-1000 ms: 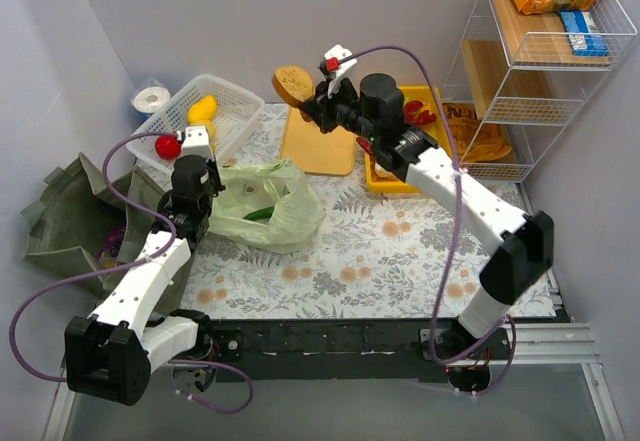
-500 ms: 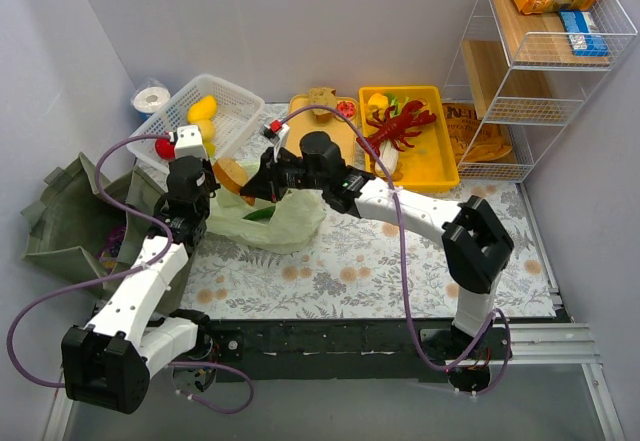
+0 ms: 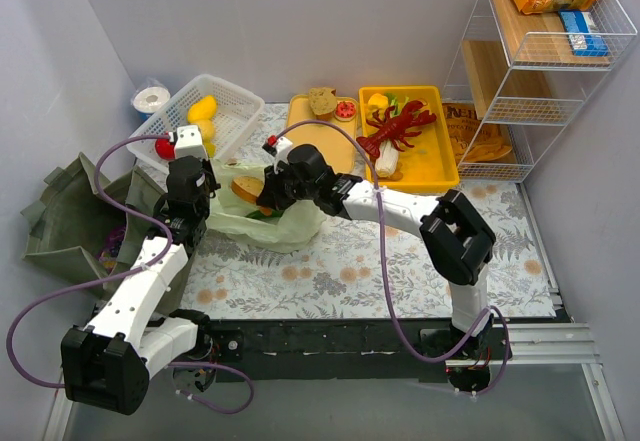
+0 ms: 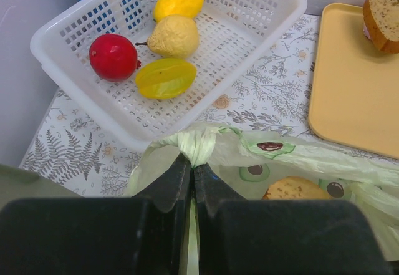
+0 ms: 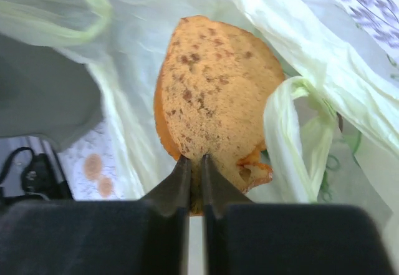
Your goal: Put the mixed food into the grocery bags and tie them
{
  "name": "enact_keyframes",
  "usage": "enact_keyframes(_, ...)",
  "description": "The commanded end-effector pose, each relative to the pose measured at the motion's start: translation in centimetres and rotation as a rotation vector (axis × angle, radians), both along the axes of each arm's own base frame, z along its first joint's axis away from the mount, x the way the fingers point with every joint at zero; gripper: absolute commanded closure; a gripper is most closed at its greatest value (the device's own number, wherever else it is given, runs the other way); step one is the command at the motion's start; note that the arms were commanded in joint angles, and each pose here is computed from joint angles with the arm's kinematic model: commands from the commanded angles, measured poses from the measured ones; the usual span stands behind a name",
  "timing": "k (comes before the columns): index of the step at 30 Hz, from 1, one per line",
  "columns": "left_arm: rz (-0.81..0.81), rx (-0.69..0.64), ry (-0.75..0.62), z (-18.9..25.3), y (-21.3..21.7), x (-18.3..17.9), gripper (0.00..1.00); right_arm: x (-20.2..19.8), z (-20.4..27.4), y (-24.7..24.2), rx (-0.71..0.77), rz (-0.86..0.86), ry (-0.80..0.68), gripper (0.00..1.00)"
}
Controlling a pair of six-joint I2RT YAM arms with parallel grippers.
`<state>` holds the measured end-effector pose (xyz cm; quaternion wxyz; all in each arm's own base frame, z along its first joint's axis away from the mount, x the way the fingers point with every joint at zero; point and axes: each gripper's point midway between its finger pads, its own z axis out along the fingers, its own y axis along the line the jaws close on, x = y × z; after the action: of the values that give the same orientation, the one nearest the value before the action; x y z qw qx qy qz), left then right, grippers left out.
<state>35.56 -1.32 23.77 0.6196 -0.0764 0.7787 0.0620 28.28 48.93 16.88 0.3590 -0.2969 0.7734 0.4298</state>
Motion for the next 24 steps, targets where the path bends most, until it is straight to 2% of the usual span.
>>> enact_keyframes(1, -0.006, -0.016, -0.055, 2.0, -0.1, -0.1, 1.00, 1.5, 0.6, -0.1, -0.084, -0.052, -0.104, 0.79)
enact_keyframes(2, -0.009, -0.017, -0.055, 2.0, -0.2, -0.1, 1.00, 1.4, 1.0, 0.0, -0.084, -0.042, -0.120, 0.67)
enact_keyframes(3, -0.013, -0.018, -0.056, 2.0, -0.3, 0.0, 1.00, 1.3, 1.2, 0.2, -0.088, -0.035, -0.135, 0.48)
enact_keyframes(4, -0.019, -0.022, -0.056, 2.0, -0.4, 0.0, 1.00, 1.0, 1.9, 0.6, -0.090, -0.021, -0.162, 0.37)
enact_keyframes(6, -0.022, -0.024, -0.053, 1.9, -0.4, 0.0, 1.00, 0.9, 2.9, 0.7, -0.086, -0.019, -0.186, 0.21)
enact_keyframes(12, -0.029, -0.028, -0.058, 2.1, -0.6, 0.0, 1.00, 1.4, 4.5, -0.9, -0.105, -0.096, -0.221, 0.19)
enact_keyframes(13, -0.032, -0.028, -0.058, 2.0, -0.7, 0.0, 1.00, 2.1, 4.1, -1.7, -0.137, -0.147, -0.229, 0.20)
enact_keyframes(24, -0.072, -0.039, -0.054, 1.9, -1.4, 0.1, 1.00, 3.9, 2.3, -5.1, -0.316, -0.277, -0.307, 0.22)
